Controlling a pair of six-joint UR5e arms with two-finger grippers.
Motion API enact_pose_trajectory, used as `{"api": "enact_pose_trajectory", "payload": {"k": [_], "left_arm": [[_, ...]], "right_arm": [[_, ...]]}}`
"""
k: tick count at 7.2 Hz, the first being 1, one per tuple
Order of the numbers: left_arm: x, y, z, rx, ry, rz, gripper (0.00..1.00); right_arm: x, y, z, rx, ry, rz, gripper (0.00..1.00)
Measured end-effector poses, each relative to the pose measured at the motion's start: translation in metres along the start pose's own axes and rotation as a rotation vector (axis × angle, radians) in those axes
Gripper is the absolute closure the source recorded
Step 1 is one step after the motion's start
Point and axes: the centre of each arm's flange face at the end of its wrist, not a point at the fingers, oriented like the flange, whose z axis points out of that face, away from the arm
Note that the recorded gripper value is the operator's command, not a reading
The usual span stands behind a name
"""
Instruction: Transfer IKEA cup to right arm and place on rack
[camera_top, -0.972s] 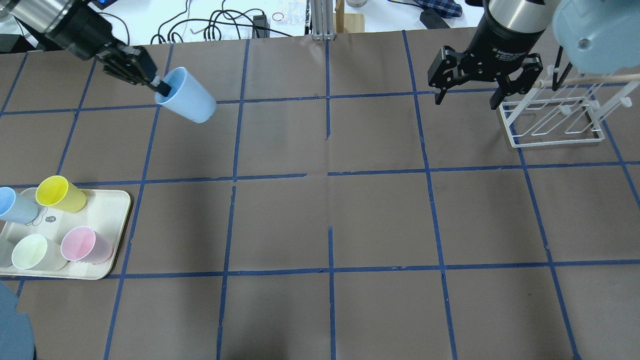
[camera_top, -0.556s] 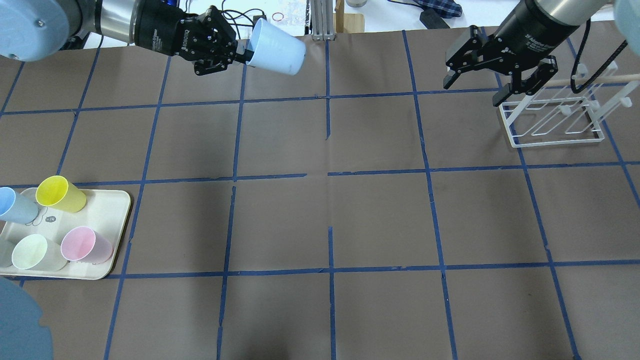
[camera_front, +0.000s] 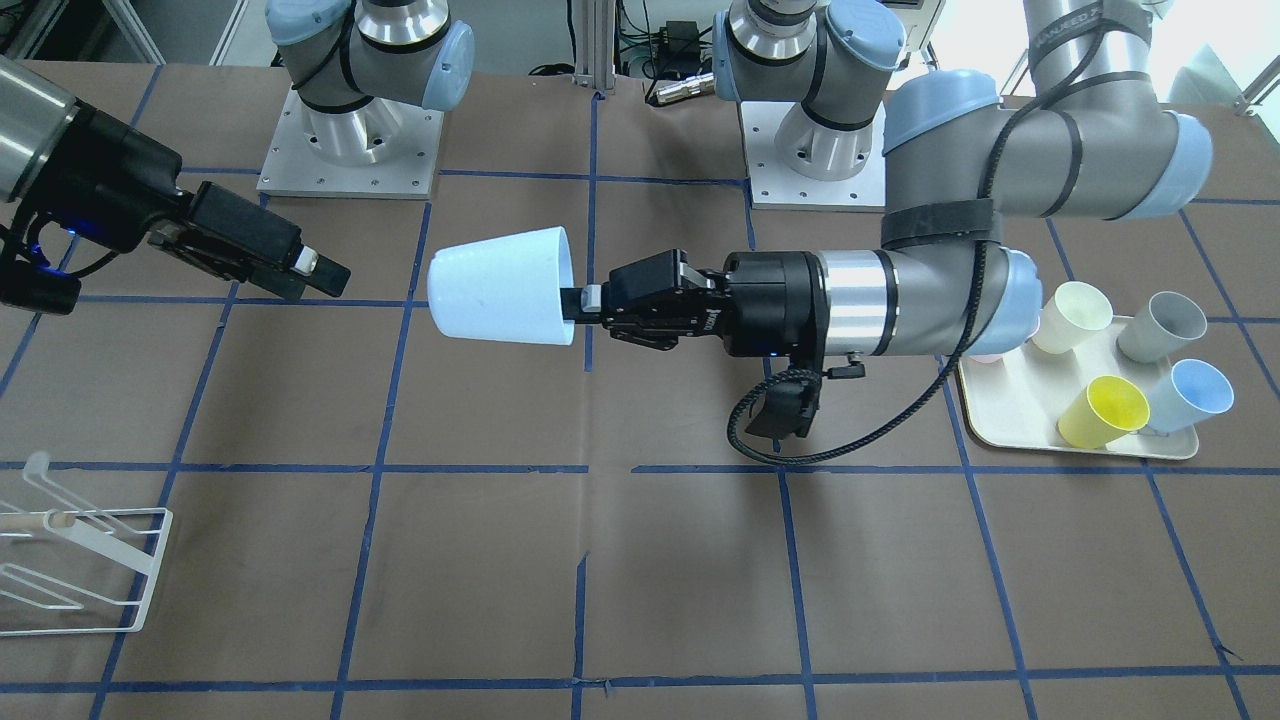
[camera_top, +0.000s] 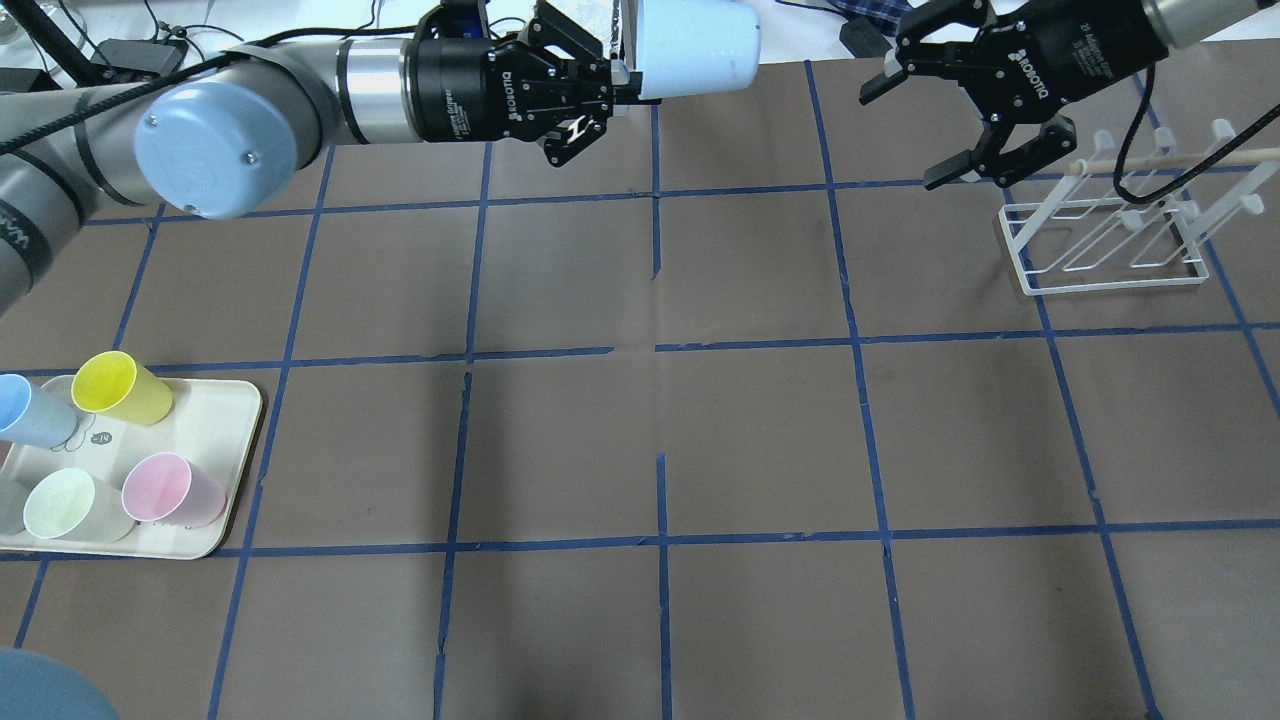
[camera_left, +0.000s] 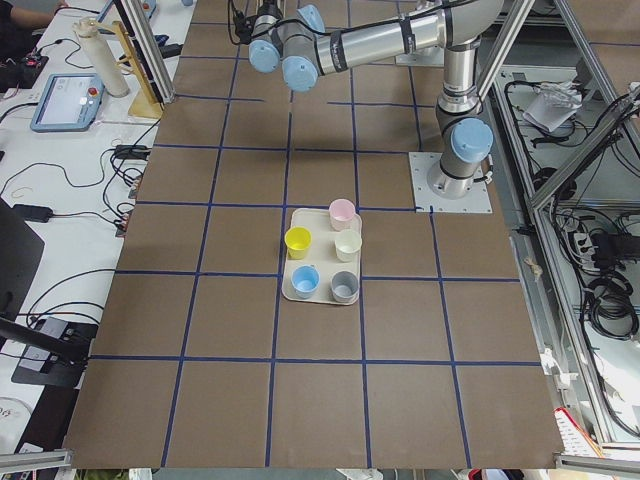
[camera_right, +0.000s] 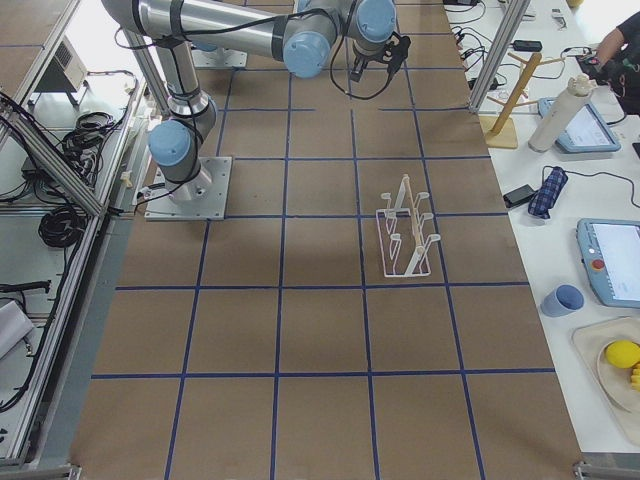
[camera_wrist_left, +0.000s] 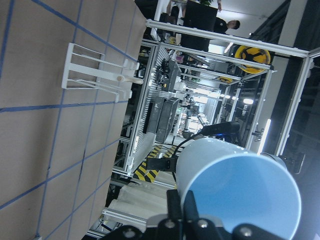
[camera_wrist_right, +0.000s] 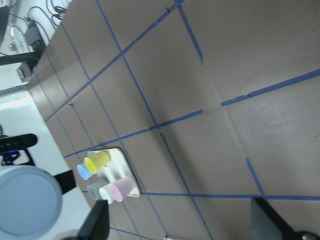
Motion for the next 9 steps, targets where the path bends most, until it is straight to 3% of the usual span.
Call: {"api": "enact_pose_trajectory", "payload": {"k": [1, 2, 3, 6, 9], "left_arm": [[-0.006, 0.005, 0.017, -0.009, 0.057, 0.0, 1.0], [-0.012, 0.011, 0.026, -0.016, 0.081, 0.004, 1.0], [-0.018, 0.018, 0.029, -0.02, 0.087, 0.005, 1.0], [-0.026, 0.028, 0.03, -0.024, 0.087, 0.022, 1.0], [-0.033, 0.03, 0.031, -0.026, 0.086, 0.02, 1.0]], "right_arm": [[-0.005, -0.004, 0.004, -0.025, -0.096, 0.063, 0.0], [-0.009, -0.006, 0.006, -0.048, -0.159, 0.144, 0.0], [-0.012, -0.006, 0.005, -0.068, -0.192, 0.243, 0.0], [-0.019, -0.005, 0.001, -0.103, -0.216, 0.509, 0.0], [-0.031, 0.005, 0.015, -0.154, -0.234, 0.562, 0.0]]}}
